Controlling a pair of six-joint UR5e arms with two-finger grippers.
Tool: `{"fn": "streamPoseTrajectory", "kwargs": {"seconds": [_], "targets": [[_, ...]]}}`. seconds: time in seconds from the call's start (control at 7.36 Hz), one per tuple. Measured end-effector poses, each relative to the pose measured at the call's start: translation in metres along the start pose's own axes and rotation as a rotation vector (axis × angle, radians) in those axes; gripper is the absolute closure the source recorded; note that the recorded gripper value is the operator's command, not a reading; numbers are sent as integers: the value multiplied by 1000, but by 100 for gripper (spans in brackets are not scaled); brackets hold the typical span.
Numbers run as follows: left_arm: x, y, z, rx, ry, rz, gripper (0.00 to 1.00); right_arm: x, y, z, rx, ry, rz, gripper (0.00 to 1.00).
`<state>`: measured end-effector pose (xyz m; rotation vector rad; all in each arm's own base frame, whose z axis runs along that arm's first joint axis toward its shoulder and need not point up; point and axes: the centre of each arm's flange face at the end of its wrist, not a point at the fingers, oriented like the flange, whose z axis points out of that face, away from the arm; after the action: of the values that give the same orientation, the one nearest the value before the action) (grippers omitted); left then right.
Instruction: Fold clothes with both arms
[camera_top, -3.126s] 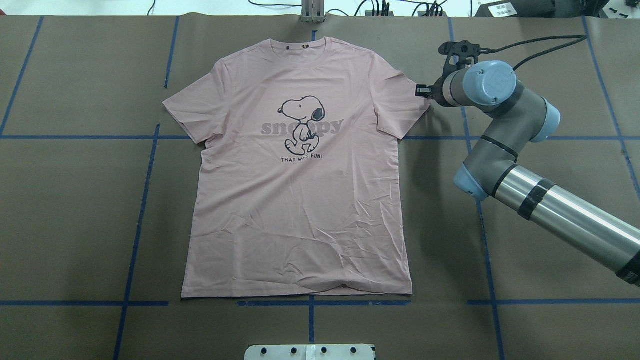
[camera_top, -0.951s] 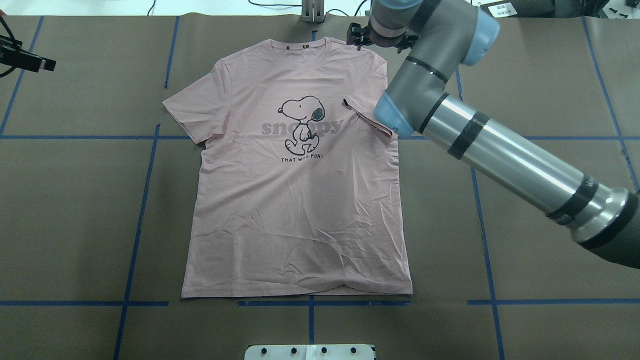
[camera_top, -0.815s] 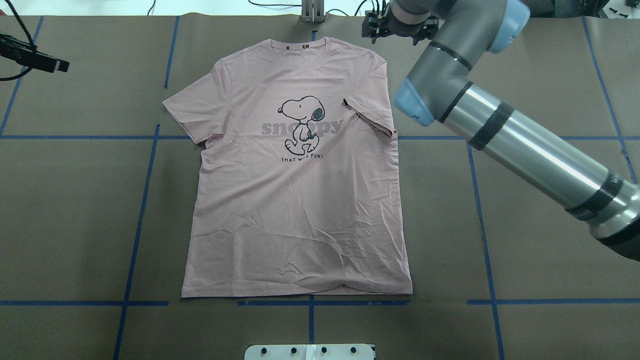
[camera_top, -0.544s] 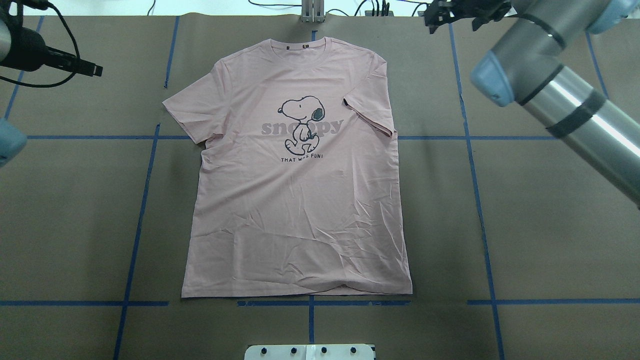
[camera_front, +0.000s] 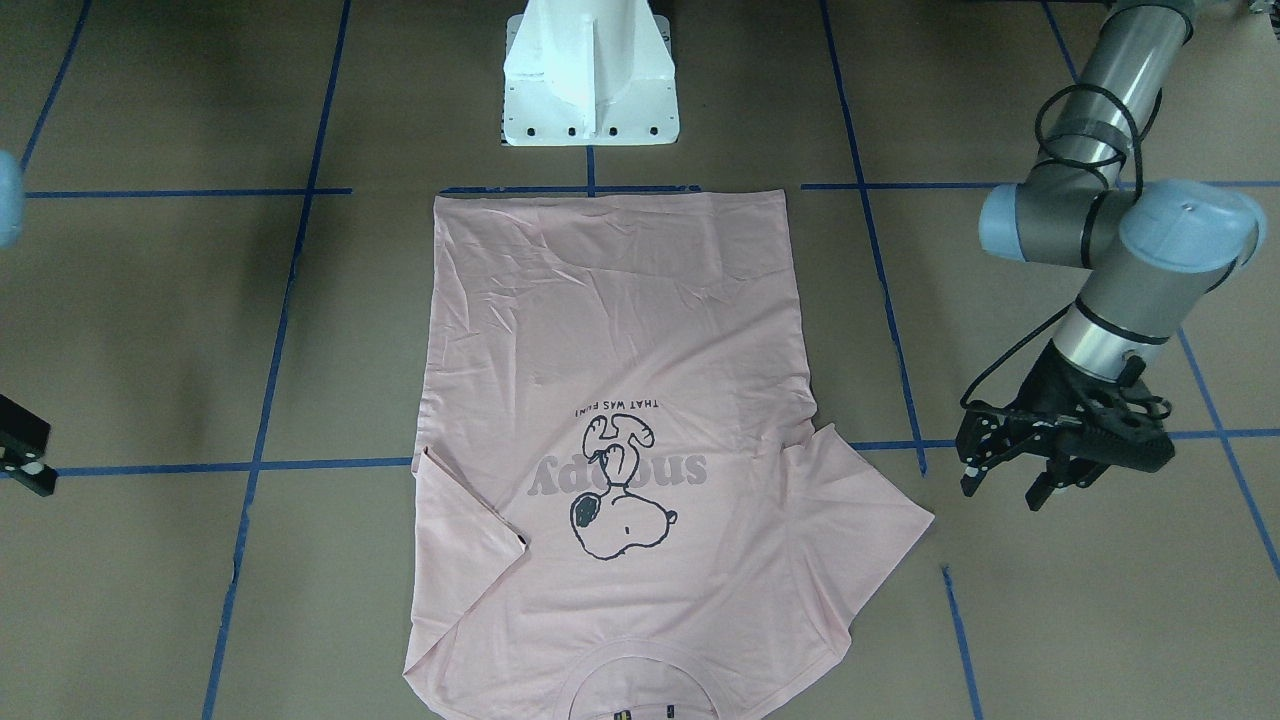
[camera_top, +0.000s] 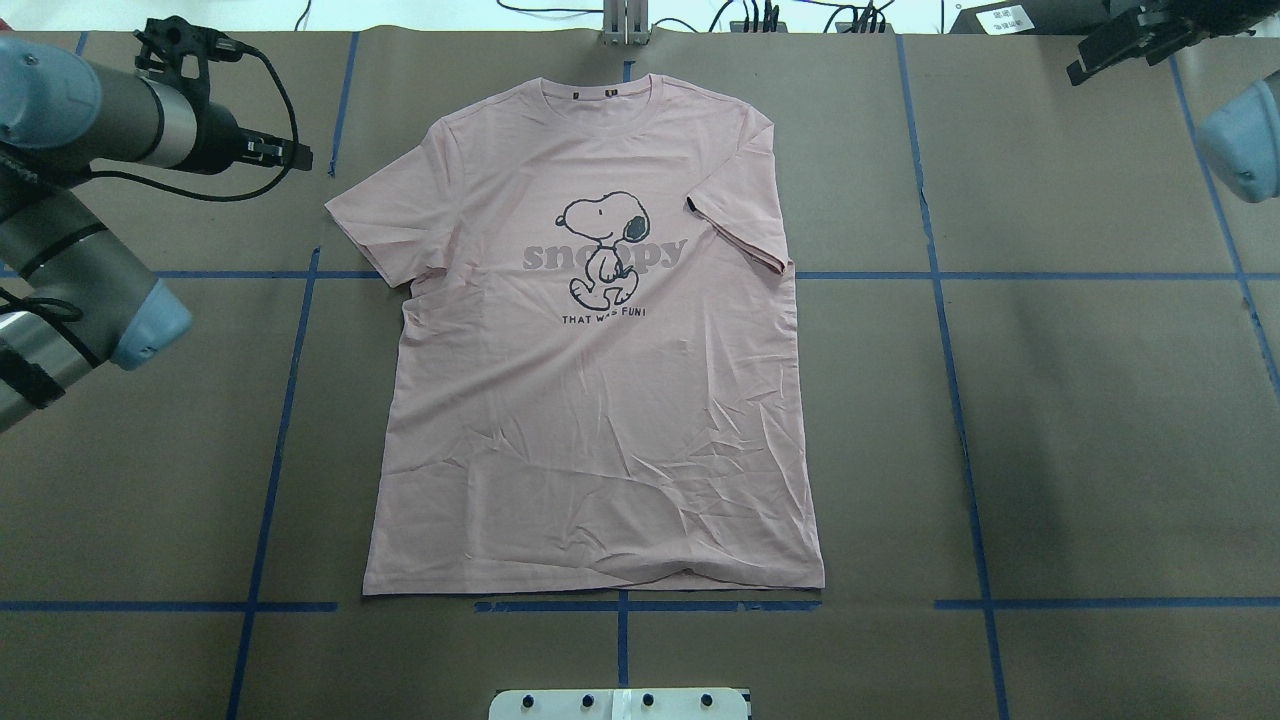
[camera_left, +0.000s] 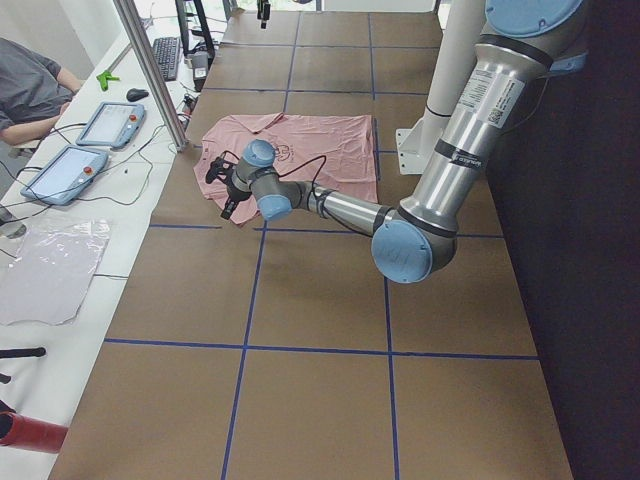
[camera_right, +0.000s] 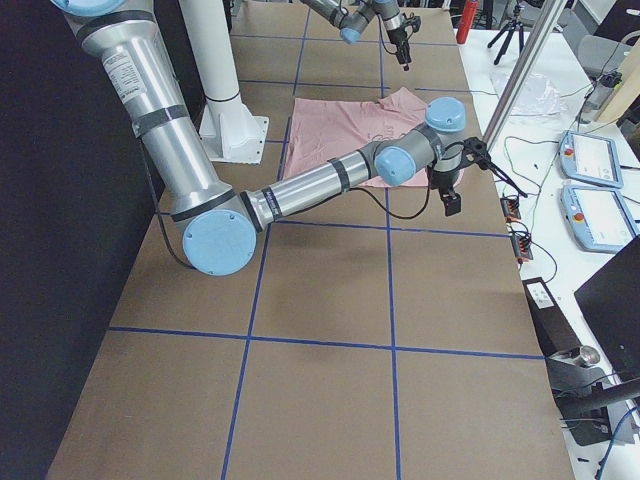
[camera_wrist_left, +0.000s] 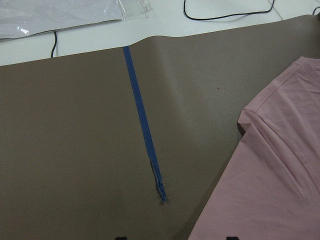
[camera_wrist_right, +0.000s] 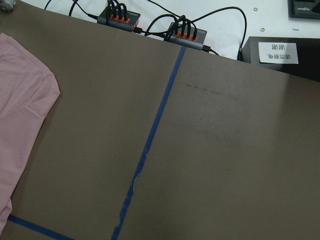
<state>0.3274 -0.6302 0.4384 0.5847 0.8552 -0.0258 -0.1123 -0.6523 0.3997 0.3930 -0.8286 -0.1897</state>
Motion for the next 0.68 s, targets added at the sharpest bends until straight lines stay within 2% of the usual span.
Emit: {"fn": "streamPoseTrajectory", "kwargs": {"seconds": [0.27, 0.54, 0.68], "targets": [[15, 17, 47, 24, -33, -20, 33, 10, 7, -2, 3, -4, -5, 0], [18, 27, 67, 27, -44, -16, 40, 11, 9, -2, 6, -4, -6, 0], [20, 29, 69, 25, -42, -14, 41, 11, 9, -2, 6, -3, -6, 0]]}}
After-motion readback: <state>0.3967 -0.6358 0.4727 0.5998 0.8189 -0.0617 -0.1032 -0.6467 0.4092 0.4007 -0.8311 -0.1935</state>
